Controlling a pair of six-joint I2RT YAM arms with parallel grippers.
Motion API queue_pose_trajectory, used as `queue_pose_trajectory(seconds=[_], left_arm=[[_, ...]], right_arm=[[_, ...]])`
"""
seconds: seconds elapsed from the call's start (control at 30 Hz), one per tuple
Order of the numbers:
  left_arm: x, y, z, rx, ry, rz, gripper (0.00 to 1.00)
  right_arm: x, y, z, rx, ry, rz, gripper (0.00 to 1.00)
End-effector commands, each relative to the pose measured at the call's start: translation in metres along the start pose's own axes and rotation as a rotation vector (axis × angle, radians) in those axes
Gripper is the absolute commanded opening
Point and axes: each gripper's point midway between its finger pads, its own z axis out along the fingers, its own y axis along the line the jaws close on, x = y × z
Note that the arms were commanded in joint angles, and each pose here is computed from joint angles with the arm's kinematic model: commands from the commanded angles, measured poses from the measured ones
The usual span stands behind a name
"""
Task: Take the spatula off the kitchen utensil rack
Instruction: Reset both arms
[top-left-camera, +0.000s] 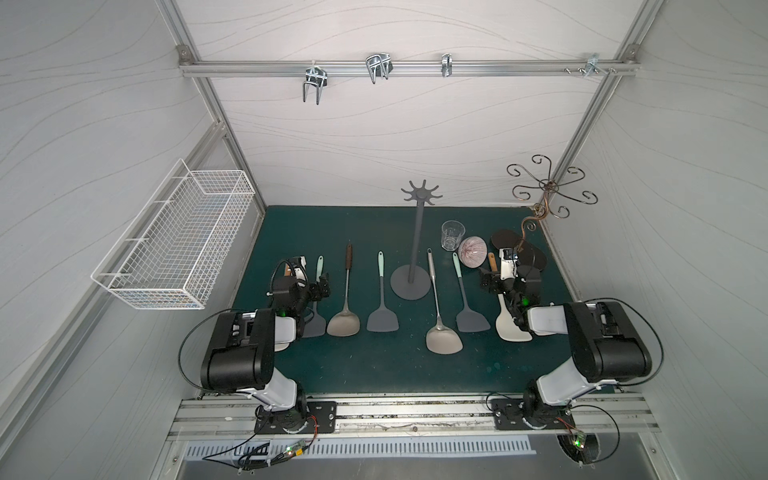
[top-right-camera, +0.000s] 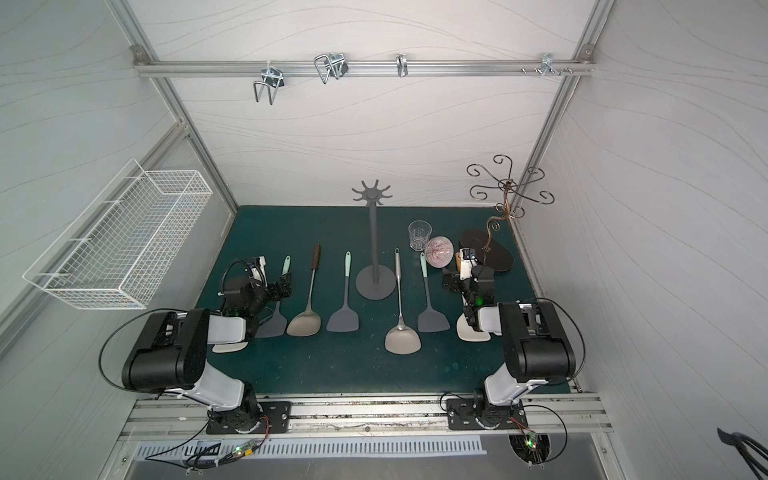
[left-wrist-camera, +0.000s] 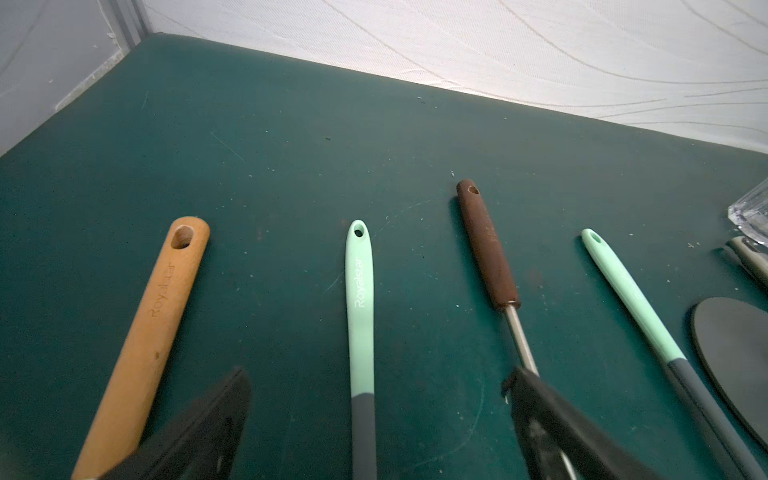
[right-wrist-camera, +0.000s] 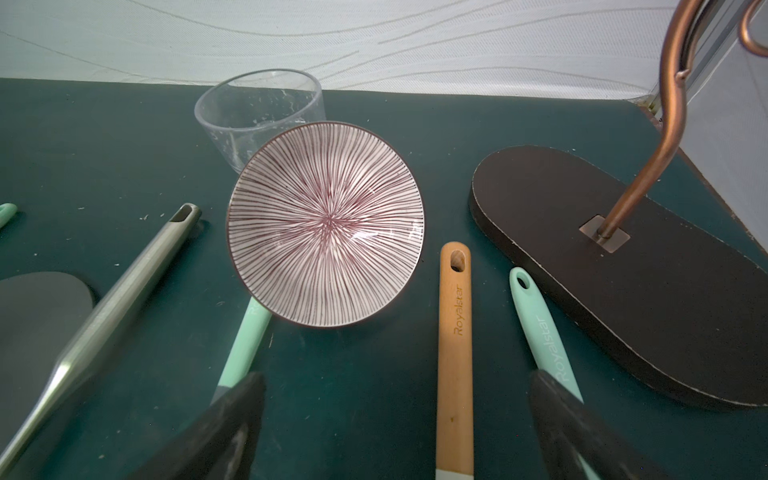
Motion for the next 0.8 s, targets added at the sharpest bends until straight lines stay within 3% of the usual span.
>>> queue_pose_trajectory(seconds=[0.0, 0.67, 0.77], left_arm=[[-0.021, -0.002, 0.006, -0.051, -0.044, 0.064, 1.0], [-0.021, -0.001, 0.007, -0.069, -0.044, 0.07, 1.0], [-0.022, 0.01, 0.007, -0.148, -0.045, 0.05, 1.0]], right_arm=[[0.005, 0.0, 0.002, -0.007, 0.02, 0.006, 0.99], [0.004, 0.0, 0.002, -0.006, 0.018, 0.006, 0.99], [0.005, 0.0, 0.002, -0.007, 0.019, 0.006, 0.99]])
